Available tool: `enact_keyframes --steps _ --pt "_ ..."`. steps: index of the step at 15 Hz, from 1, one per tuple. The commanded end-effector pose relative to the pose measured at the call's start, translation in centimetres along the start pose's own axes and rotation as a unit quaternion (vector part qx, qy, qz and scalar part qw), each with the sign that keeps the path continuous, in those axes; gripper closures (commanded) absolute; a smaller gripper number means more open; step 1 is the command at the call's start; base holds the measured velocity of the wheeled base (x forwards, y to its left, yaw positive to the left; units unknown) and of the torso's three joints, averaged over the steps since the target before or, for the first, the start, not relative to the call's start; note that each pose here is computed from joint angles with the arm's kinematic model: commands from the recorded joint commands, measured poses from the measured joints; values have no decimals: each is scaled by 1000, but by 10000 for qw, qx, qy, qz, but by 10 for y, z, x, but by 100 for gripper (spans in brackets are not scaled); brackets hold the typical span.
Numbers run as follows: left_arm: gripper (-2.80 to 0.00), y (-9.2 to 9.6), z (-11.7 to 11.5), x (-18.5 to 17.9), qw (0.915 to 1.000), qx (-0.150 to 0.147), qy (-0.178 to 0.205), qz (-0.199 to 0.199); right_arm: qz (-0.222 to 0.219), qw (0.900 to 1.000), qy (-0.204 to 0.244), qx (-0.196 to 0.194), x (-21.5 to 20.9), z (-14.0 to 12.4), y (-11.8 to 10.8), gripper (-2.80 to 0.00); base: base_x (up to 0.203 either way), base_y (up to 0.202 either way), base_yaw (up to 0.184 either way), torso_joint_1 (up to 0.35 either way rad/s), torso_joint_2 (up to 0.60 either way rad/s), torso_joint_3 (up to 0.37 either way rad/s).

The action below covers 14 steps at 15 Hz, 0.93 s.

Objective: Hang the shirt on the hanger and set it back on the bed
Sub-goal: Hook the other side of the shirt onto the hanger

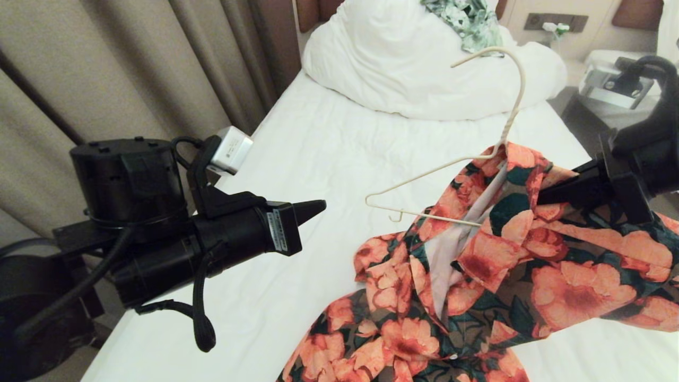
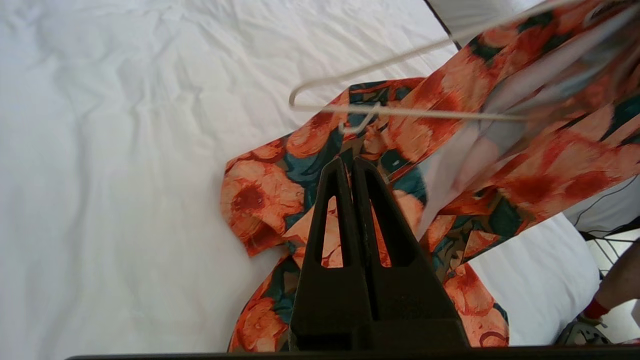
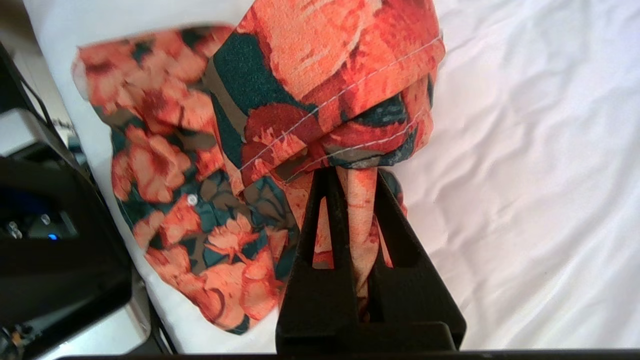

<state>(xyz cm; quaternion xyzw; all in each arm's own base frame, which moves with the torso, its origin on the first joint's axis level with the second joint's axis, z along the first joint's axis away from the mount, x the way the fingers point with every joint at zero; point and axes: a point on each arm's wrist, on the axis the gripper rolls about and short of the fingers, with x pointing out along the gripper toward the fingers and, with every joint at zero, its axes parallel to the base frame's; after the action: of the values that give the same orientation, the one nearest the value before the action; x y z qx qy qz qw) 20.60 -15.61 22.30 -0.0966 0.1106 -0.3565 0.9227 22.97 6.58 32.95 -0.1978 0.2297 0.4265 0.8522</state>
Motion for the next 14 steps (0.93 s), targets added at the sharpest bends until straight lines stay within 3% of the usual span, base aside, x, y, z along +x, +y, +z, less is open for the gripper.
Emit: enact_keyframes --steps 1,4,7,9,11,14 --pt "0 0 -2 3 10000 -13 39 0 -31 9997 -158 185 5 1 -8 0 0 0 0 0 0 0" --pt "0 2 0 2 10000 -16 6 36 348 9977 -440 369 27 3 -22 0 0 0 0 0 0 0" --pt "0 5 2 2 10000 -21 -31 92 662 9895 -859 951 47 16 -34 0 0 0 0 0 0 0" --pt "0 7 2 3 9999 -27 -31 121 724 9847 -1107 1136 56 31 -37 0 0 0 0 0 0 0" --pt "0 8 -2 8 9999 -39 65 141 564 9865 -872 1268 58 19 -45 0 0 0 0 0 0 0" --pt "0 9 -12 18 9995 -62 260 147 169 9923 -167 1215 51 -25 -61 0 0 0 0 0 0 0"
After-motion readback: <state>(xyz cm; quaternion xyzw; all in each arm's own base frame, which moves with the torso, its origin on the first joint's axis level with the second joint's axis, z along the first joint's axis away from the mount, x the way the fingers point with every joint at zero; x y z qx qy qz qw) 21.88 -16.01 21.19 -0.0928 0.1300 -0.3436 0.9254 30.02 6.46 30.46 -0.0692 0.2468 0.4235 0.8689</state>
